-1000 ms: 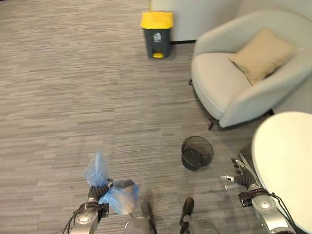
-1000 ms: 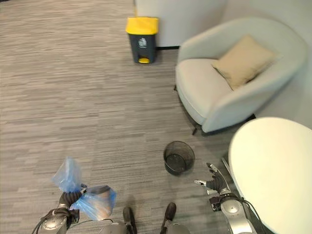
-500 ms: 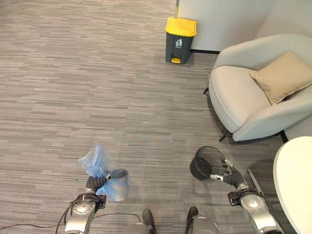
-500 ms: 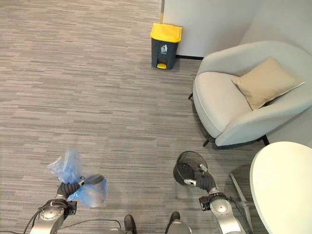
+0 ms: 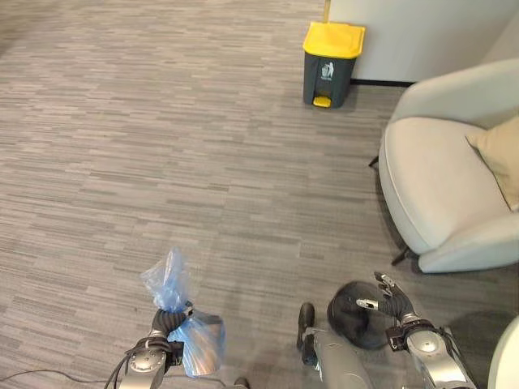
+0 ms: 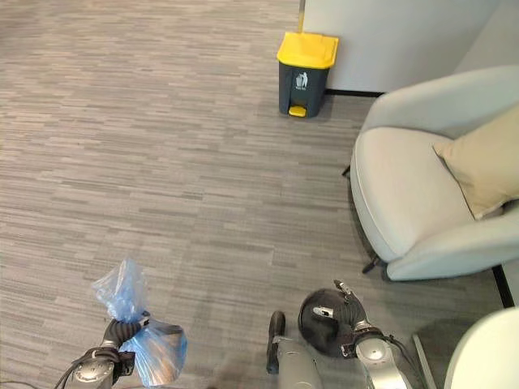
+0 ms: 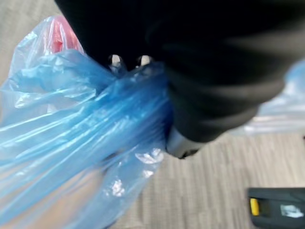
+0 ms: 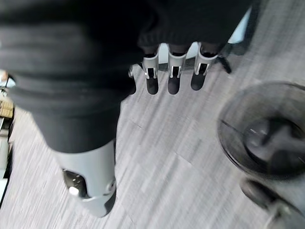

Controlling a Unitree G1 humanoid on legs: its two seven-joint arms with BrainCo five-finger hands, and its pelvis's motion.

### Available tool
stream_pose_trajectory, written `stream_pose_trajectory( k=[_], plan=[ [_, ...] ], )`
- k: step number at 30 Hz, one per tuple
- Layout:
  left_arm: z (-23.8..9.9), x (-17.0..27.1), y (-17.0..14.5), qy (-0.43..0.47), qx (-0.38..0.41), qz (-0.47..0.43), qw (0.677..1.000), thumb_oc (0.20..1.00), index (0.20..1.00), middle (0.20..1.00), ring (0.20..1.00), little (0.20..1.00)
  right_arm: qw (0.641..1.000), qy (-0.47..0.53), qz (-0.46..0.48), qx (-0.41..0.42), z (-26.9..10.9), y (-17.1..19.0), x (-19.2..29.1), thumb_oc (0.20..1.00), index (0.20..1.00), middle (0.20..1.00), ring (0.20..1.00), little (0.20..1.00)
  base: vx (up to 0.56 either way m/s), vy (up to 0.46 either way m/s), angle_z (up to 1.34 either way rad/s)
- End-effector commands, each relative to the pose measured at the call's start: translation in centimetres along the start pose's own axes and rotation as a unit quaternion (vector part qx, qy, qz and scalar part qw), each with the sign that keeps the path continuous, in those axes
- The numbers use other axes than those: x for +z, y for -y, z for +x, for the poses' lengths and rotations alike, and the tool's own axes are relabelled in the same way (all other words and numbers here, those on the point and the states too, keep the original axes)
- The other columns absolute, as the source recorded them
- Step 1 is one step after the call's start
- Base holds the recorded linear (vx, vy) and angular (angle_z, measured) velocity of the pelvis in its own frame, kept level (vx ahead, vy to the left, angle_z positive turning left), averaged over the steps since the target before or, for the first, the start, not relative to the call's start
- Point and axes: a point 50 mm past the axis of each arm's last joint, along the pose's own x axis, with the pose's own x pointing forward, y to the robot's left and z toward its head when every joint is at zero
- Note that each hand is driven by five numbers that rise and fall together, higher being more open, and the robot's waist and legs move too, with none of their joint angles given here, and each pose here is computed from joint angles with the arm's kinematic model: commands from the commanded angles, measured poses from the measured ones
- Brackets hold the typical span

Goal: Gather garbage on tea table into small bin, then transfer packed bag to large trash can.

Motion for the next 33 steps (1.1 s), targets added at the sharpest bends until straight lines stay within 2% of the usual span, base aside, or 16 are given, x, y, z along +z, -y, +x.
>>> stream_pose_trajectory(
  k=[1,9,20,25,33],
  plan=[
    [0.6,3.8,-2.0,0.088,0.018,0.026,0.996,0.200,0.200,0.200,0.200,0.200,0.999,0.040,0.010,-0.021,-0.1,0.9,1.3,1.000,1.000,1.000,1.000,1.000,0.25,-0.182,0.12],
    [1.1,5.0,-1.1,0.106,0.001,0.023,0.994,0.200,0.200,0.200,0.200,0.200,0.998,0.033,0.018,-0.045,0.1,2.0,1.1,1.000,1.000,1.000,1.000,1.000,0.26,-0.091,-0.14],
    [0.4,4.4,-1.9,0.100,0.002,0.036,0.994,0.200,0.200,0.200,0.200,0.200,0.999,-0.010,0.032,-0.031,-0.2,0.3,-0.9,1.000,1.000,1.000,1.000,1.000,0.34,0.117,-0.49],
    [0.5,4.9,-3.4,0.106,0.030,0.035,0.993,0.200,0.200,0.200,0.200,0.200,0.999,0.006,0.039,-0.018,0.8,-0.5,0.4,1.000,1.000,1.000,1.000,1.000,0.24,0.170,-0.24],
    [0.6,4.7,-3.8,0.099,0.043,0.020,0.994,0.200,0.200,0.200,0.200,0.200,0.999,0.013,0.034,-0.015,1.5,-0.3,1.4,1.000,1.000,1.000,1.000,1.000,0.28,0.048,-0.20]
  ],
)
